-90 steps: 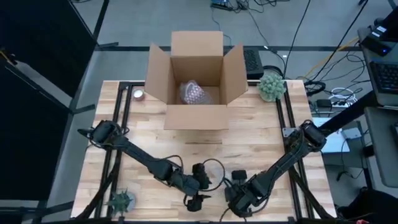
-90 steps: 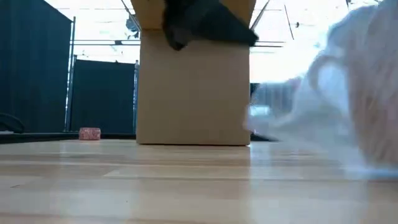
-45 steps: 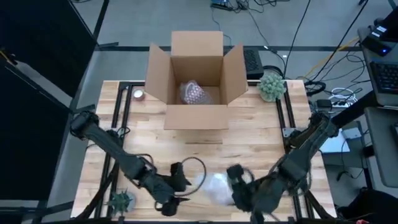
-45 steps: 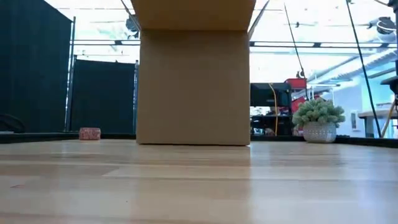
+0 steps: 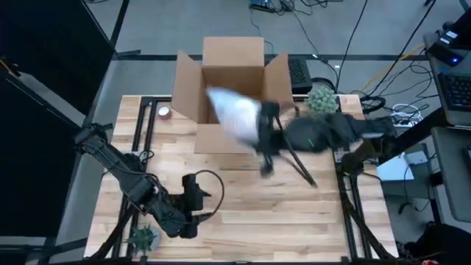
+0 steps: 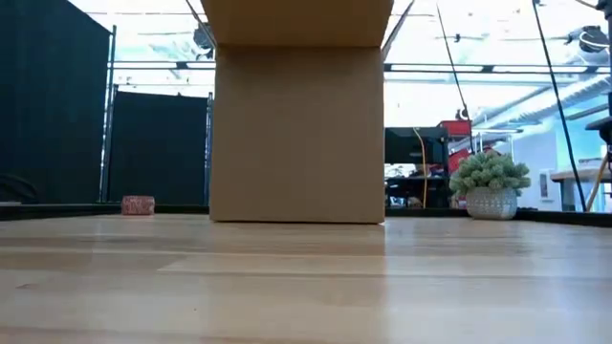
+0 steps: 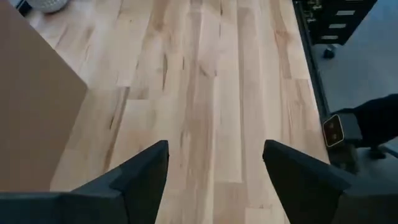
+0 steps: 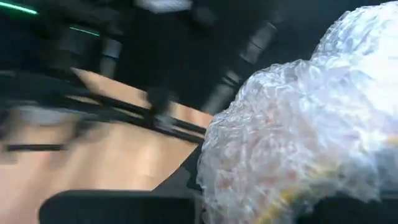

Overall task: Wrap mug
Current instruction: Put the wrapped yellow mug into the box

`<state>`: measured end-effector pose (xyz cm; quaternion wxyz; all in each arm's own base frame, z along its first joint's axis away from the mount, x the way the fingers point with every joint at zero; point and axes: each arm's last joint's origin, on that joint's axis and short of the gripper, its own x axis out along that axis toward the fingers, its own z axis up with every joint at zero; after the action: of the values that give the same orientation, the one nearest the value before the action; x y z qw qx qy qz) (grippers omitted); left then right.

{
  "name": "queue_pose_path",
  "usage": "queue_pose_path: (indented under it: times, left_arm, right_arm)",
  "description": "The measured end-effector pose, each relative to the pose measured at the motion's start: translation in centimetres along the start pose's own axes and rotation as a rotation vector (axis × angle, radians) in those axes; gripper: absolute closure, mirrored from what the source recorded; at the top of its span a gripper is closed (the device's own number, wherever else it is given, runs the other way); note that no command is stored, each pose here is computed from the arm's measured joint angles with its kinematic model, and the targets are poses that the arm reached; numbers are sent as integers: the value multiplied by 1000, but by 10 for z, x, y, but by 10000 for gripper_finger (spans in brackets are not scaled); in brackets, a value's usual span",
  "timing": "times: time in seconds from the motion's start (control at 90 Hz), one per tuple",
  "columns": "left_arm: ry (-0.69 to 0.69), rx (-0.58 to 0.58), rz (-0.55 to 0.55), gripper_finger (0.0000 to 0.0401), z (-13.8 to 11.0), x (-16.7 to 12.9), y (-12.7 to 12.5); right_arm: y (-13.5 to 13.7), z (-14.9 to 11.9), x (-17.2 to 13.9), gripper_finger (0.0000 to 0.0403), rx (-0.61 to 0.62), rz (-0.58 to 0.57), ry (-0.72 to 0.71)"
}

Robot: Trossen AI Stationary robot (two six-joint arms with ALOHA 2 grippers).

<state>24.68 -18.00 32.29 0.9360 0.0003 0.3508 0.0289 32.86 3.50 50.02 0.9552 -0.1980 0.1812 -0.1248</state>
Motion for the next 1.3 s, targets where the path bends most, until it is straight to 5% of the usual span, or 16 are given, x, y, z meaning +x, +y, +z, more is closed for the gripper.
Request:
queue_pose_path:
  times: [0.289, 0.622, 0.822, 1.156, 1.3]
  left_arm:
    - [1, -12, 30, 148, 0, 10, 5]
    - [2, -14, 49, 148, -2, 14, 8]
    - [0, -15, 48, 148, -2, 14, 8]
    - [-2, -16, 46, 148, -2, 14, 7]
    - [-10, -11, 38, 148, -1, 13, 6]
  right_arm:
    - [-88, -69, 89, 377, 356, -83, 233]
    - [-79, -151, 178, 377, 397, -31, 603]
    - [-69, -171, 207, 376, 500, 46, 627]
    - [-83, -193, 224, 379, 742, -11, 616]
    - [-106, -172, 206, 379, 851, -46, 486]
